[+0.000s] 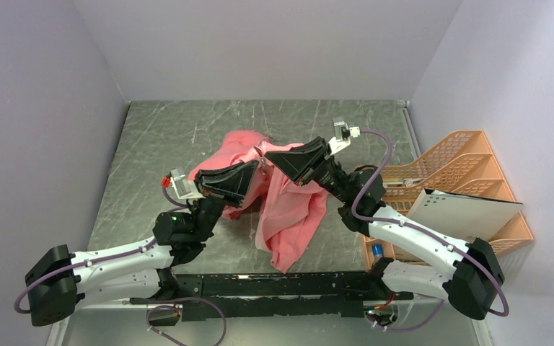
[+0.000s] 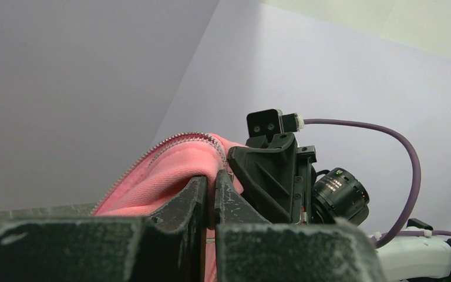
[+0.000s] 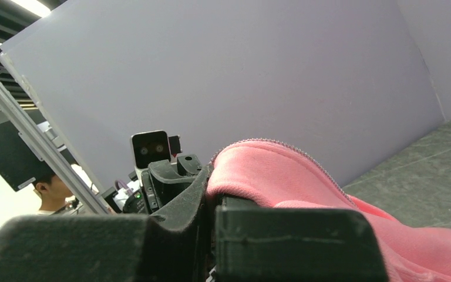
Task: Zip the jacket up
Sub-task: Insert the zipper into the jacket.
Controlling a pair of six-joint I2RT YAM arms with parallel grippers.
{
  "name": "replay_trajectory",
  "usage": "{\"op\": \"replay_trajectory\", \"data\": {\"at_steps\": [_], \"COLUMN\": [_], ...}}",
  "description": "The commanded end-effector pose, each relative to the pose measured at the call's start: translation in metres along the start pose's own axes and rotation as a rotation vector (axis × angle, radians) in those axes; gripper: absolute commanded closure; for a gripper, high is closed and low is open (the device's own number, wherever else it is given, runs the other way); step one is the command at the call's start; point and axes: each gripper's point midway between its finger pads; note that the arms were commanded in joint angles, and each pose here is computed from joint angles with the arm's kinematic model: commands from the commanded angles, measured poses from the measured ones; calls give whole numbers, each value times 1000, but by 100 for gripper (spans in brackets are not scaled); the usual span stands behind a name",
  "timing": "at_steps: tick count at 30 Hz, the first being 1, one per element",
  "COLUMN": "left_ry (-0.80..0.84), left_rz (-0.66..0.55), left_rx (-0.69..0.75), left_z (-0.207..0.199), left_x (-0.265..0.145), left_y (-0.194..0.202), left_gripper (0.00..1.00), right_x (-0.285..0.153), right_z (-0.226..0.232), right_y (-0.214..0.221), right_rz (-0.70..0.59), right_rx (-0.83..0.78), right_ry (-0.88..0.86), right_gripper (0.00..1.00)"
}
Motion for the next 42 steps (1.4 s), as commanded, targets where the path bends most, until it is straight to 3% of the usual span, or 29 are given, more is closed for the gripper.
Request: {"op": "replay_trajectory", "data": {"at_steps": [1,42], "left_ry": [69,-28], "left_rz": [3,170], "left_rx": [-18,119], "left_z": [-15,7], "left_x": [1,-1], "left_y": [0,25], "left_gripper": [95,95], "right_x": [2,-2], "right_z": [20,26], "right_y": [-15,-16], "right_rz": [-56,-46], "right_rx": [-17,-30], "right_ry": [-69,-70], "right_gripper": [100,100]}}
Point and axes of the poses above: each gripper's point midway between its finger pads, its own x axis out along the fingers, its own z axis along the line the jaws close on, y = z × x, and after that the axes turned 7 degrees about x, right-handed
